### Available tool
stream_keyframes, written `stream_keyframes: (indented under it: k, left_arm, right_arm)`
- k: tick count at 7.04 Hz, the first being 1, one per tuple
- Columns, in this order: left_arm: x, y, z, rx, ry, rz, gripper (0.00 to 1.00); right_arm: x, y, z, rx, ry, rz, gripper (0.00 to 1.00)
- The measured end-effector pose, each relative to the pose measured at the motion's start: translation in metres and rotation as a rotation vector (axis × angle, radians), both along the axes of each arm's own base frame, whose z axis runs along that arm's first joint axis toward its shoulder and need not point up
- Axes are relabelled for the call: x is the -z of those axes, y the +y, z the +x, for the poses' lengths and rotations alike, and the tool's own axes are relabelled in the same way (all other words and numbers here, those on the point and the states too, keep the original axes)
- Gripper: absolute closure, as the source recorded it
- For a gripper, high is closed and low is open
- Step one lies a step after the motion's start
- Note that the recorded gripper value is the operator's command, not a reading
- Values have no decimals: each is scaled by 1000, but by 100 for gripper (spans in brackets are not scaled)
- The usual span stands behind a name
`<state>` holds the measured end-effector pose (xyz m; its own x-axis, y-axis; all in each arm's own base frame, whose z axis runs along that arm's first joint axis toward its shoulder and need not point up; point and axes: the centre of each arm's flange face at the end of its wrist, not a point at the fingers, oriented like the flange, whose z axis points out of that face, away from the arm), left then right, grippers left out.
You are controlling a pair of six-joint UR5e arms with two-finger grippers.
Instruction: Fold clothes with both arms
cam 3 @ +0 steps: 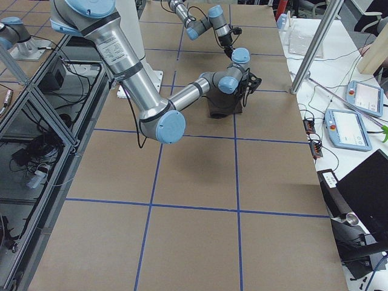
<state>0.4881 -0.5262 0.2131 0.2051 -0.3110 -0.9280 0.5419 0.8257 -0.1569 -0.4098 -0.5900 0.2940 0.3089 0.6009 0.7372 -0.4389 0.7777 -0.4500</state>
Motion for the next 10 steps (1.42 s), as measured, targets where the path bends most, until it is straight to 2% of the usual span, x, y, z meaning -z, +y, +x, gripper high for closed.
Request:
stream_keyframes:
  k: [1,2,3,5,6,7,8,10]
  left_arm:
    - [-7,-3,4,0,-13,-6,65]
    - [-15,-8,8,-1,-32,-11,45]
    - [-18,-20,6,11,-46,-6,36]
    - [-7,-47,-16,54,-18,25,34]
    - [-4,-50,-22,48,-1,29,34]
    - [-7,-48,-27,26,11,25,52]
    - [-15,-41,-26,5,12,15,100]
    - [-26,-12,7,-59,-4,-10,100]
  right_arm:
    - [-7,-1,-3,4,10,-8,35]
    - [-17,-6,-7,0,22,-11,19]
    - [-24,-20,-12,-16,31,-4,0]
    - [-13,-52,-4,-60,24,-1,0]
    - [-7,-56,4,-68,12,3,0]
    - [-7,-55,9,-69,5,2,0]
    - [-6,-49,13,-68,-4,7,1]
    - [-1,-37,20,-64,-22,22,5]
